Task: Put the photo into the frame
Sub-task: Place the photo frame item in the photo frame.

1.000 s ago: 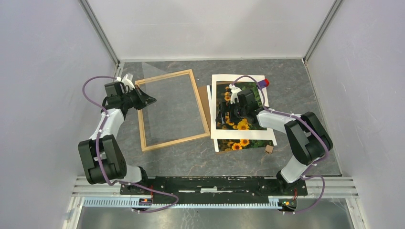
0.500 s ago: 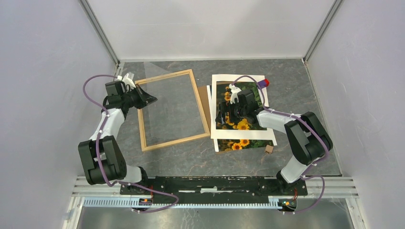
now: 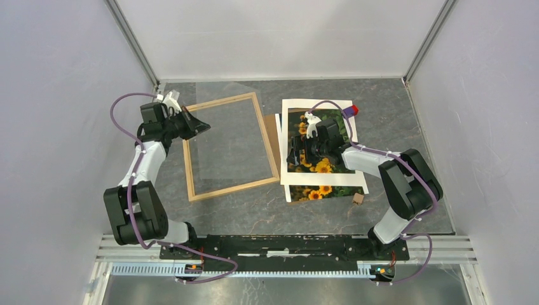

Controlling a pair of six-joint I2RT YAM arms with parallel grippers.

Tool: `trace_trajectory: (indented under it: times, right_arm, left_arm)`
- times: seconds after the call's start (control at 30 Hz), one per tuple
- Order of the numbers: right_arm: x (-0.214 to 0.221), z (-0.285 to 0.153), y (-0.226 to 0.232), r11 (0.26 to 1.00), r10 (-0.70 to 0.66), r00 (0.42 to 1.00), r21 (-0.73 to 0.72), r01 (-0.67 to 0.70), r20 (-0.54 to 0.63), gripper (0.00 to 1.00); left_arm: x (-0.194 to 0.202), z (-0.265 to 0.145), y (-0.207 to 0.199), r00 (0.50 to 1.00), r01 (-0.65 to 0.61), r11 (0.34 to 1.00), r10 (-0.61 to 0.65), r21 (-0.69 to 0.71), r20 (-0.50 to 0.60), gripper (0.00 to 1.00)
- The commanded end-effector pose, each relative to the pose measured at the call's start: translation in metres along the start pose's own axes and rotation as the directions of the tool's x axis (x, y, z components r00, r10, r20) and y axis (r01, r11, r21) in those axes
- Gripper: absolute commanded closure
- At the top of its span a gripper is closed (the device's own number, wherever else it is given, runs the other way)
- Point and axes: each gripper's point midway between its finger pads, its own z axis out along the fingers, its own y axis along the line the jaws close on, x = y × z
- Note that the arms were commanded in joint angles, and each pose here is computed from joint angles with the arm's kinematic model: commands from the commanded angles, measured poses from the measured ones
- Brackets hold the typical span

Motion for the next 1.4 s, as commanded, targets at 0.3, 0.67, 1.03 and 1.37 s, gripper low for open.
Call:
trace_trajectory:
  times: [0.3,0.67,1.03,1.37]
  right_arm:
    - [-0.006,0.003,-0.001,1.000,-0.008,1.000,0.001,0.008,0.018,0.02]
    - [-0.006,0.002,-0.002,1.000,-0.010,1.000,0.002,0.010,0.021,0.02]
    - [-0.007,0.002,-0.002,1.000,-0.012,1.000,0.005,0.012,0.022,0.02]
    - [-0.006,0.002,-0.002,1.000,-0.013,1.000,0.005,0.013,0.020,0.02]
  left_arm:
    - [-0.001,0.001,0.012,0.998,-0.057,0.997,0.055,-0.059,-0.027,0.98]
    - [0.005,-0.002,0.037,0.996,-0.060,0.982,0.047,-0.176,-0.079,0.98]
    - [0.002,0.006,0.038,0.999,0.035,0.988,-0.035,-0.154,-0.001,0.98]
    - [0.003,0.008,0.042,0.996,0.084,0.984,-0.079,-0.155,0.040,0.98]
